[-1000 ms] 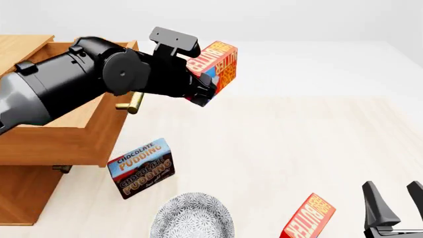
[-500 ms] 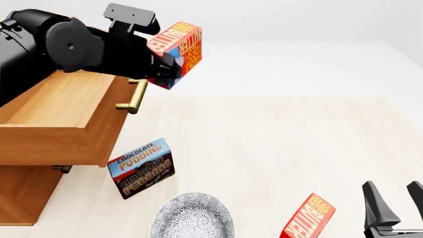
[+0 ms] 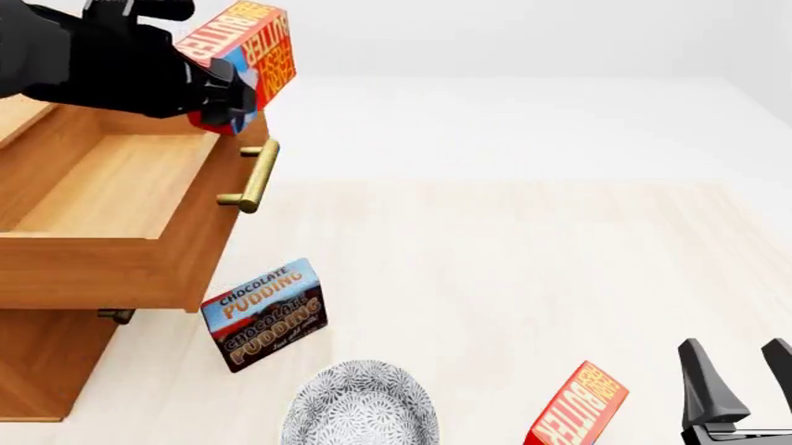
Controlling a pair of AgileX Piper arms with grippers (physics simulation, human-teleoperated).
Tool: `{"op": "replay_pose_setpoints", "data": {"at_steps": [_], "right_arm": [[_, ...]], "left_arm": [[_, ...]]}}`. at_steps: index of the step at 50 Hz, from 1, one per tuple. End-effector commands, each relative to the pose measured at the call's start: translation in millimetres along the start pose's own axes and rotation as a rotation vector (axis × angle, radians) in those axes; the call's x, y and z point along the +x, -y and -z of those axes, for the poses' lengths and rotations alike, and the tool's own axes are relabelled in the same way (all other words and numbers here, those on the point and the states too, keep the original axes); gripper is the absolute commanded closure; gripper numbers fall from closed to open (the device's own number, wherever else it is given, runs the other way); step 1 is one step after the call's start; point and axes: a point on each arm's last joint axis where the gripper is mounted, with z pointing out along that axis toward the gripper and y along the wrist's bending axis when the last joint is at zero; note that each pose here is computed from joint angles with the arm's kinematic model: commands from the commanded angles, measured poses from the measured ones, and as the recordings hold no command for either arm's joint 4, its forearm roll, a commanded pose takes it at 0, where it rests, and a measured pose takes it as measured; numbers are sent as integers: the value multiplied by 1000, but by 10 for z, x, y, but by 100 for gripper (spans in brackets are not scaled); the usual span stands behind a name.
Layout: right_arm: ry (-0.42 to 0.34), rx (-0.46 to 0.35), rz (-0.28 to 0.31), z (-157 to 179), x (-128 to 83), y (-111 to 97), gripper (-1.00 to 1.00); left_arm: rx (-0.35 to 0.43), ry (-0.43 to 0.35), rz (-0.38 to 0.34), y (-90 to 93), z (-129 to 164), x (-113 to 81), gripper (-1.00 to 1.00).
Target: Put the butter at the front in the top drawer of the cabinet and close it.
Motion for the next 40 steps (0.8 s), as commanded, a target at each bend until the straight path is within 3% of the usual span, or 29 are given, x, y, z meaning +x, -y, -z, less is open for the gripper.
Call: {"op": "replay_pose_setpoints", "data": {"at_steps": [1, 22, 40], "right_arm": [[0, 0, -1, 0, 3, 0, -100], [0, 0, -1, 0, 3, 0, -100], [0, -4, -1, -10, 1, -2, -100]], "left_arm": [[-71, 38, 15, -224, 279, -31, 100], [-197, 23, 107, -576, 511, 100, 100], [-250, 20, 161, -726, 531, 169, 100]]}}
